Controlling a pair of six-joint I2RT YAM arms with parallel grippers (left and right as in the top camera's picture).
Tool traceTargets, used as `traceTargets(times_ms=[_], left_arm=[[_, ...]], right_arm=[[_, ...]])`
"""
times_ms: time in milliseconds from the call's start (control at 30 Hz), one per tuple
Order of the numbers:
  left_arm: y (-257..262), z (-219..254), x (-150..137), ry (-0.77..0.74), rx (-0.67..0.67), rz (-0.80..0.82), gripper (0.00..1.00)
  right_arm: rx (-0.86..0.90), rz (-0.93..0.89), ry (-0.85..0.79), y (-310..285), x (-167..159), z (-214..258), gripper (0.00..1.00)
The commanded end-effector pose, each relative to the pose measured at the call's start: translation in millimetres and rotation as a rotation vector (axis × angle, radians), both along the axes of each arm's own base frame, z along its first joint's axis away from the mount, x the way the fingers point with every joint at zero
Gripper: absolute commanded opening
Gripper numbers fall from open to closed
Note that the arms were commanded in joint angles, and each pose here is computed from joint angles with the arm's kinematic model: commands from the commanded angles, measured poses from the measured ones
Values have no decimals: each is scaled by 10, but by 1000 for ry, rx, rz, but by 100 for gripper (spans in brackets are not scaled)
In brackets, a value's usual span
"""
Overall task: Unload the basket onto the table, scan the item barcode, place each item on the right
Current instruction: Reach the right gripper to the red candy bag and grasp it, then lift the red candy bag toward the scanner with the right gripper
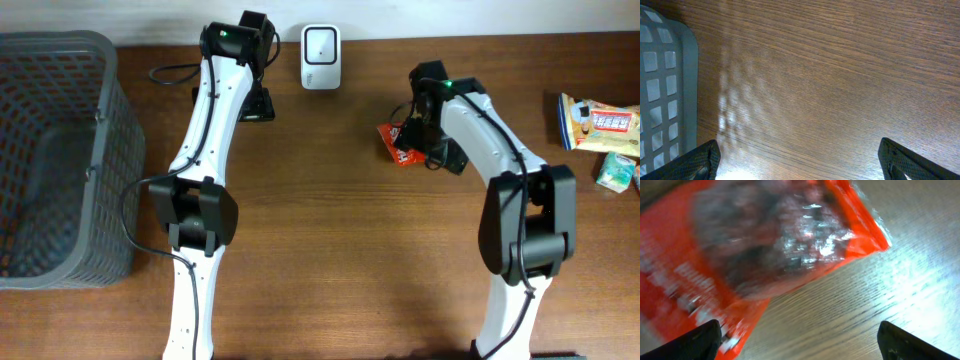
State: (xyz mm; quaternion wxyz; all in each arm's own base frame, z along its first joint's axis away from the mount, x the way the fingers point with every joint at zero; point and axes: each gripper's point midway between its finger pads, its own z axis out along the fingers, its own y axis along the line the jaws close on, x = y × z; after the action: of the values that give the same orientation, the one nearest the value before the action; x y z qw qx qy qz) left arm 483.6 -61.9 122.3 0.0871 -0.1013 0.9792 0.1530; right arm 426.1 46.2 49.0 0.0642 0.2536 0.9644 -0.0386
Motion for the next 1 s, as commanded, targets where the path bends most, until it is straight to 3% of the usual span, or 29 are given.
traceTargets(times_ms=[0,67,167,267,400,533,867,900,933,967], left_arm=[[22,59,-5,-16,9,15,99],[22,59,-5,-16,9,15,99],[22,59,-5,-16,9,15,99],[22,58,-5,-16,9,15,99],[22,59,-5,-16,9,15,99],[22,59,-5,-16,9,15,99],[22,58,-5,-16,9,15,99],[22,58,-5,-16,9,15,99],[21,58,-4,-16,9,15,99],[22,59,-5,-16,9,15,99]], right_arm=[[106,122,-101,236,167,345,99],[146,-122,-122,233,196,346,98],[149,-162,-190,210,369,355,99],[175,-327,-177,53,393,239,99],[215,-357,-112,-18,358,-37,98],[210,-329,-107,-8,404,-240,87],[147,-343,-16,-79,290,-693,86],[143,-318,-5,-84,268,-691,64],[149,-285,-6,-75,271,-663,51],[154,-278,-1,-69,258,-611,46]])
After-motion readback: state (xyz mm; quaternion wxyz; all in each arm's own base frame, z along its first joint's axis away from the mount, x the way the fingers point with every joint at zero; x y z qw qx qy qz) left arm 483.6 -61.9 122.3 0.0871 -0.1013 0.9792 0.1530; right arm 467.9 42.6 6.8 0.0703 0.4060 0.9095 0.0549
